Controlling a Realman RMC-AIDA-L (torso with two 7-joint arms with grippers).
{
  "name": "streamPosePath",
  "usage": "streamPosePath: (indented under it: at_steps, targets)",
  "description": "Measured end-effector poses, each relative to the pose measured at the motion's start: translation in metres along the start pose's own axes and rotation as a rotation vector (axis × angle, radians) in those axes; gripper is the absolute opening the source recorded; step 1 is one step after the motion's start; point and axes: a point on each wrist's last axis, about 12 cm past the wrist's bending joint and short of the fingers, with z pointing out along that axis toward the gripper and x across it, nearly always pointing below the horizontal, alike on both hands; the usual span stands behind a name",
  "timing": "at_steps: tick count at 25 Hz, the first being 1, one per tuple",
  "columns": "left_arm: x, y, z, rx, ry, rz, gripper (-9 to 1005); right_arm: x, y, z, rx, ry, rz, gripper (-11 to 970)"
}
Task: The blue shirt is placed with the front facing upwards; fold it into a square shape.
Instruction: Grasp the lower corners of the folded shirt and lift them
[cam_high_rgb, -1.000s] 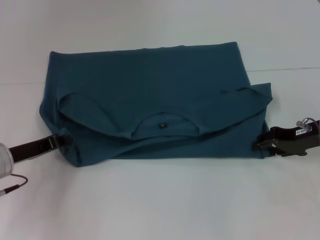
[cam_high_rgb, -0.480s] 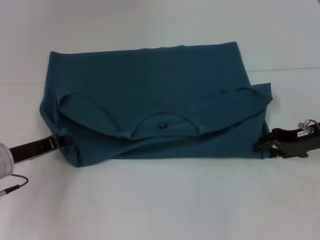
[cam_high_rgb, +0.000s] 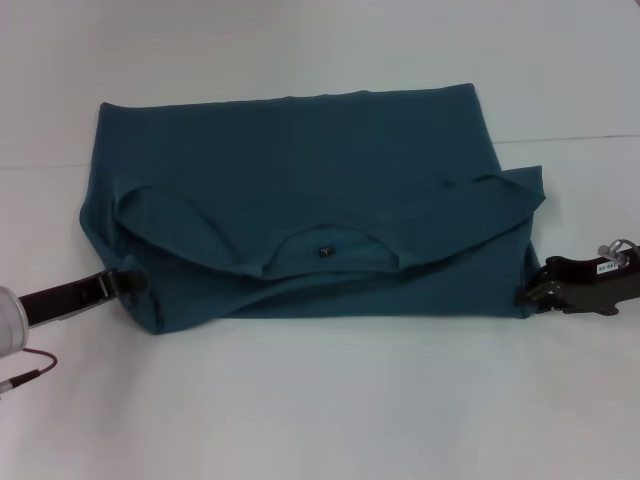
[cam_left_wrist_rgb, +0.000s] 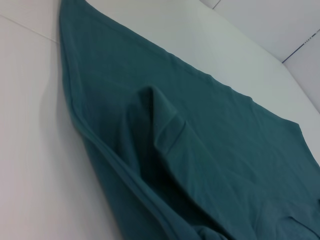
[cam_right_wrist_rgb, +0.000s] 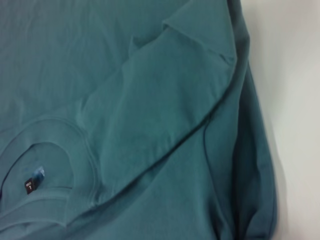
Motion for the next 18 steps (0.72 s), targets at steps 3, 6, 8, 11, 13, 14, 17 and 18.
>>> streamPosePath:
  at_steps: [3,6,8,11,13,14,17,18]
  targets:
    - [0.0002,0.0004,-0.0003,-0.001,-0.001,-0.001,43,-0.0002,0.0001,0.0004,0.000,-0.004,0.002,269]
    - [0.0004,0.0006,-0.0004,-0.001,-0.001,-0.002,43,0.0002,-0.0005,0.0014,0.003,-0.005,0.004,266]
    - [0.0004,0.0006,-0.0004,-0.002,-0.001,-0.002,43,0.0013,-0.0009,0.0025,0.004,-0.004,0.004,264]
    - [0.0005,0.0005,-0.0003,-0.001,0.000,-0.001,43,0.0023,-0.0003,0.0041,0.003,-0.003,0.000,262]
    - [0.0005,0.0004,-0.0003,-0.001,0.000,-0.001,43,0.0030,0.0007,0.0052,0.000,-0.002,-0.009,260]
    - [0.0003,0.0004,-0.0002,-0.001,0.000,-0.001,43,0.0033,0.0014,0.0057,-0.002,-0.002,-0.013,259]
    - [-0.0001,0.0004,-0.0003,-0.001,-0.002,-0.003,43,0.0029,0.0029,0.0061,-0.006,-0.006,-0.022,97]
    - [-0.0001,0.0004,-0.0004,-0.001,-0.003,-0.003,43,0.0023,0.0036,0.0060,-0.007,-0.008,-0.023,89]
